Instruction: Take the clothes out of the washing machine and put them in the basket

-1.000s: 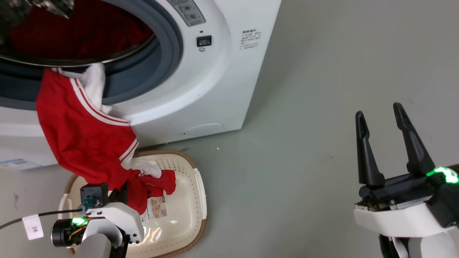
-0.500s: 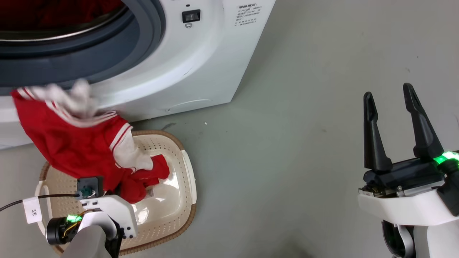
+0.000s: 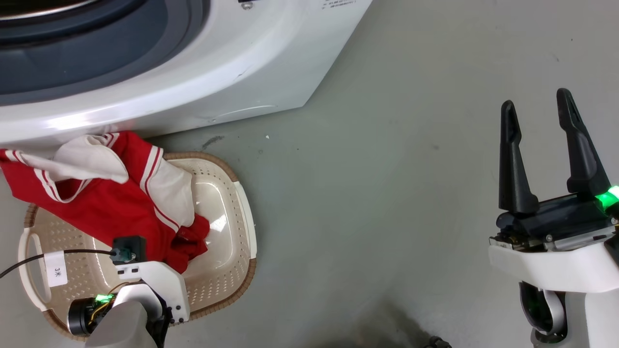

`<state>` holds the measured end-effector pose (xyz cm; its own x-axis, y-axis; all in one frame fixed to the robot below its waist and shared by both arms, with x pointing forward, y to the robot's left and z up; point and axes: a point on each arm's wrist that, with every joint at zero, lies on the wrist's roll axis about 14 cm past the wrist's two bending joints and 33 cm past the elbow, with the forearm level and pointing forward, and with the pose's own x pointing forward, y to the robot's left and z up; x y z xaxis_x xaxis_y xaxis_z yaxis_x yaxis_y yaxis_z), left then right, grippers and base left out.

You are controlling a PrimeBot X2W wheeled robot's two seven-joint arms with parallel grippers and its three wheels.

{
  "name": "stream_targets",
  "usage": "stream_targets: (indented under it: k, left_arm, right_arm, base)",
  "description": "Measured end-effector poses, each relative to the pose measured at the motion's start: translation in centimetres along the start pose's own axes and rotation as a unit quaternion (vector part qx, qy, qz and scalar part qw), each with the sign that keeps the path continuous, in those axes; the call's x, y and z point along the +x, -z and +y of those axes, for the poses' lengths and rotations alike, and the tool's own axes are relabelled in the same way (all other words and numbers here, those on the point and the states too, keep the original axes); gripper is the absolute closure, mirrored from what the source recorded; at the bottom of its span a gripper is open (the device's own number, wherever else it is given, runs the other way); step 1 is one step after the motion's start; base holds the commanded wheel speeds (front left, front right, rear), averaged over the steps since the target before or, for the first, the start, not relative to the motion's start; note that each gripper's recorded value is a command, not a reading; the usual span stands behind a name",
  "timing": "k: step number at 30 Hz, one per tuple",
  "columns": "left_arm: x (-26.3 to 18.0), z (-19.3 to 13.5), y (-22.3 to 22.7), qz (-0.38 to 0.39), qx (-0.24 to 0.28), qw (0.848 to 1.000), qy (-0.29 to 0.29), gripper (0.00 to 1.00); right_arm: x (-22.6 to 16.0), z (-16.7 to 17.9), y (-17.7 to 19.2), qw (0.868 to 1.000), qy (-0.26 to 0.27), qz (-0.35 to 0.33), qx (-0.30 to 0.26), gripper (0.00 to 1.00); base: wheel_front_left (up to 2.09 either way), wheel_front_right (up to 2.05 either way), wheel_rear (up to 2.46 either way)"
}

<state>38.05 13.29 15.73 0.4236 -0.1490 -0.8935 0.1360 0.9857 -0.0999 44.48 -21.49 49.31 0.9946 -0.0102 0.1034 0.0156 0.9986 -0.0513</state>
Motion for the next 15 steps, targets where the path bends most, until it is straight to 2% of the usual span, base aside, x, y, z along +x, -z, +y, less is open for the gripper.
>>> stream_targets:
  k: [6,7,8,9,15]
  left_arm:
    - [0.5,-0.2,1.3,0.025,-0.003,1.0,-0.002,1.0]
    - [0.5,-0.2,1.2,0.025,-0.003,1.0,-0.002,0.95]
    - [0.4,-0.3,1.1,0.023,-0.004,1.0,-0.003,0.1]
    - [0.3,-0.4,0.8,0.016,-0.005,1.0,-0.002,0.0]
    - [-1.4,-0.7,0.1,-0.016,-0.002,1.0,-0.002,0.0]
  right_arm:
    - [0.4,0.0,0.7,1.0,-0.001,0.006,-0.001,0.0]
    - [0.4,0.0,0.7,1.0,0.0,0.006,-0.001,0.0]
    - [0.4,-0.1,0.6,1.0,0.0,0.005,-0.001,0.0]
    - [0.4,-0.1,0.5,1.0,0.0,0.003,-0.001,0.0]
    - [-0.3,0.2,-0.8,1.0,-0.003,-0.008,0.0,0.0]
  base:
    - [0.0,0.0,0.0]
    - [0.0,0.0,0.0]
    - [0.0,0.0,0.0]
    - [0.0,0.0,0.0]
    - [0.0,0.0,0.0]
